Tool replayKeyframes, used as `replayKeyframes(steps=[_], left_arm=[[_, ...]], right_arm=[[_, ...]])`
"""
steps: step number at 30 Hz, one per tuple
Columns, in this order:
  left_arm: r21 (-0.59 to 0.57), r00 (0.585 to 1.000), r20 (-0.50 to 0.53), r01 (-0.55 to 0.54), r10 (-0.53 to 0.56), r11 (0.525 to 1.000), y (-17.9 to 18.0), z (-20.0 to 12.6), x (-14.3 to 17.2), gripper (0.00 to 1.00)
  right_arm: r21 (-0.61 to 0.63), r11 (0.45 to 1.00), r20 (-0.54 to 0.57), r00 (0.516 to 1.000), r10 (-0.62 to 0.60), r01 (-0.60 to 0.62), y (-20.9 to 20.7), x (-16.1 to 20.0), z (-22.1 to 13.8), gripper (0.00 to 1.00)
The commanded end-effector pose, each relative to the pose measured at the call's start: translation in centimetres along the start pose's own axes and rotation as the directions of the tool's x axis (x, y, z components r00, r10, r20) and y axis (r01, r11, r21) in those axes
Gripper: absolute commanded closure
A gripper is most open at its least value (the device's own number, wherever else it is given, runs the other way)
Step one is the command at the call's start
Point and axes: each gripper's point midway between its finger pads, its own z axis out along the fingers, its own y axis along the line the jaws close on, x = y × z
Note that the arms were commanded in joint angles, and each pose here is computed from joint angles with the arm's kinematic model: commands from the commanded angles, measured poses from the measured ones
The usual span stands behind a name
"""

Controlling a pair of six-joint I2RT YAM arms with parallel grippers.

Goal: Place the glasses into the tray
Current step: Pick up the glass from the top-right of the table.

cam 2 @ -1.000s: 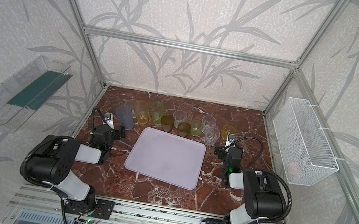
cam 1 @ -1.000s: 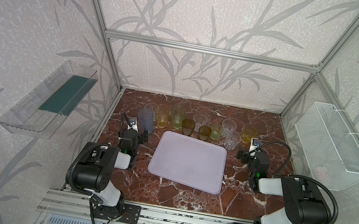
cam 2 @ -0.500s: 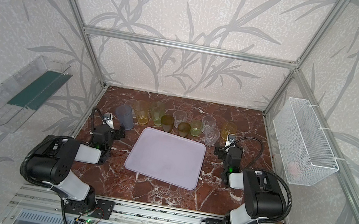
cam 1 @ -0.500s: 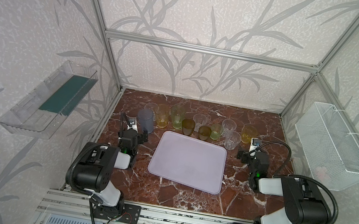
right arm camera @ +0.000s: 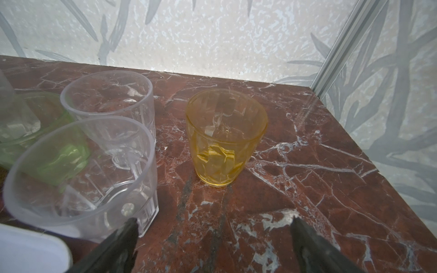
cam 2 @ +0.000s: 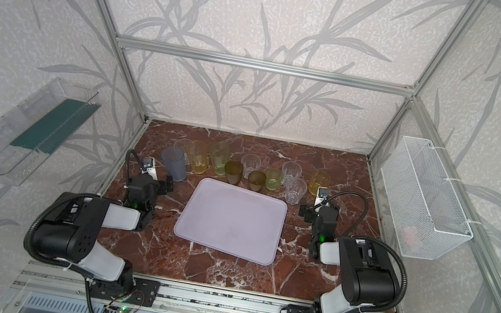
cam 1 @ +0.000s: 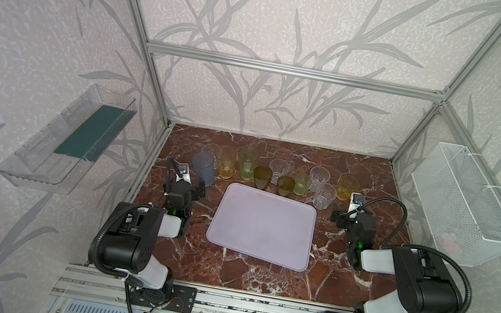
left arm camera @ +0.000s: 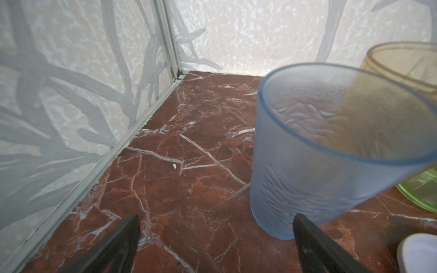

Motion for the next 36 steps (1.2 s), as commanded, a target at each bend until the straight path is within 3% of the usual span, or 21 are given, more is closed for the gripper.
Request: replayKeyframes(steps=[1, 7, 13, 16, 20, 25, 29, 36], left_arm=[[-0.036, 0.998, 0.059, 0.015, -0.012, 0.999, 0.8, -0.9, -1.7, 0.01], [-0.112, 0.992, 0.125, 0.021, -0.006, 0.993, 1.6, -3.3, -3.9, 0.01], [-0.116, 0.99, 0.107, 0.104, -0.091, 0.988, 1.9, -5.6, -5.3, 0.01], [-0.142, 0.985, 0.127, 0.137, -0.12, 0.98, 2.5, -6.8, -6.4, 0.01], [-0.195, 0.983, 0.107, 0.166, -0.148, 0.967, 3.2, -8.3, -7.0, 0.01], [-0.183, 0.986, 0.014, 0.167, -0.168, 0.969, 2.3, -9.6, -6.9, 0.01], [-0.095, 0.978, -0.035, 0.2, -0.204, 0.975, 0.5, -10.8, -7.0, 0.01], [0.12, 0.964, -0.159, 0.233, -0.212, 0.965, -4.4, -12.5, -6.7, 0.01]], right_arm=[[-0.007, 1.0, 0.063, 0.998, 0.001, -0.001, 0.1, -1.2, -0.7, 0.01], [0.02, 1.0, 0.096, 0.995, -0.004, 0.002, -0.3, -2.7, -2.1, 0.01], [0.1, 0.994, 0.141, 0.989, 0.036, -0.051, -1.8, -6.1, -4.1, 0.01], [0.067, 0.995, 0.148, 0.987, 0.069, -0.079, -1.5, -7.3, -5.0, 0.01], [0.021, 0.987, 0.015, 0.987, 0.157, -0.157, -0.8, -7.2, -5.9, 0.01], [-0.081, 0.953, -0.215, 0.938, 0.271, -0.294, 1.4, -6.6, -8.8, 0.01], [-0.178, 0.913, -0.363, 0.887, 0.285, -0.366, 3.5, -6.1, -12.1, 0.01], [-0.235, 0.856, -0.599, 0.762, 0.245, -0.46, 6.1, -5.1, -15.1, 0.01]])
